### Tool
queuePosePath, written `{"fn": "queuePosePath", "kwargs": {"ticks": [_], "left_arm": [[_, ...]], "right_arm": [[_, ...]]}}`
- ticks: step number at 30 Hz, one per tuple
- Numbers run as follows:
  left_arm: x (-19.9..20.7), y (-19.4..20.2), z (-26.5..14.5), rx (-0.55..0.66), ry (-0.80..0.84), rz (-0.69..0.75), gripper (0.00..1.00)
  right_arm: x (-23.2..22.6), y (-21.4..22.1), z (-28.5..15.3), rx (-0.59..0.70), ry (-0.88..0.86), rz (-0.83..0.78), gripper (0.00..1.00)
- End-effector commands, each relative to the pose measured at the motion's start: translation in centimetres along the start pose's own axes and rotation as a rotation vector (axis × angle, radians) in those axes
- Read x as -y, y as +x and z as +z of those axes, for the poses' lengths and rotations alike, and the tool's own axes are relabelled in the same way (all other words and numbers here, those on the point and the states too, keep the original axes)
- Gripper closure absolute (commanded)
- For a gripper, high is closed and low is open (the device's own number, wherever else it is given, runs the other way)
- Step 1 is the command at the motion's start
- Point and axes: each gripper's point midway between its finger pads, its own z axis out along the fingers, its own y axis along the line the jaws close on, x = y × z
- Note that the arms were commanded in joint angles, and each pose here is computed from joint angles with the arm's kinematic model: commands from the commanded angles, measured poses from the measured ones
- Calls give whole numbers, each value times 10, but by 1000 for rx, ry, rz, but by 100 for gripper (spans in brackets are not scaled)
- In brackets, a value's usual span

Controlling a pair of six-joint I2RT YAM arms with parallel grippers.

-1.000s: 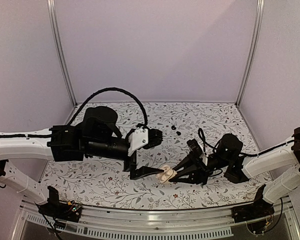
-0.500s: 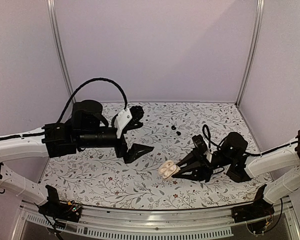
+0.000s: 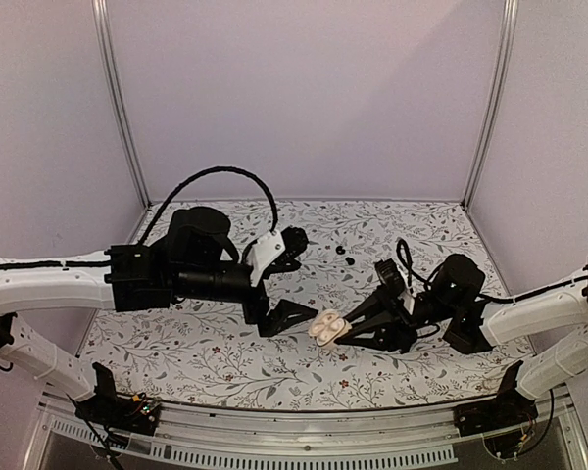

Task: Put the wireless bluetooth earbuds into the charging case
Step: Close the charging case with the earbuds inside, then place the charging case with the earbuds at the center of the board.

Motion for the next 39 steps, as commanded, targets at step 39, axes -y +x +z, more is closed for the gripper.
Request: {"fn": "queuePosePath", "kwargs": {"ticks": [39], "left_arm": [[-94,14,-41,121,-377,-262,0]], "right_arm": [[128,87,-35,-283,424,475,100]]}}
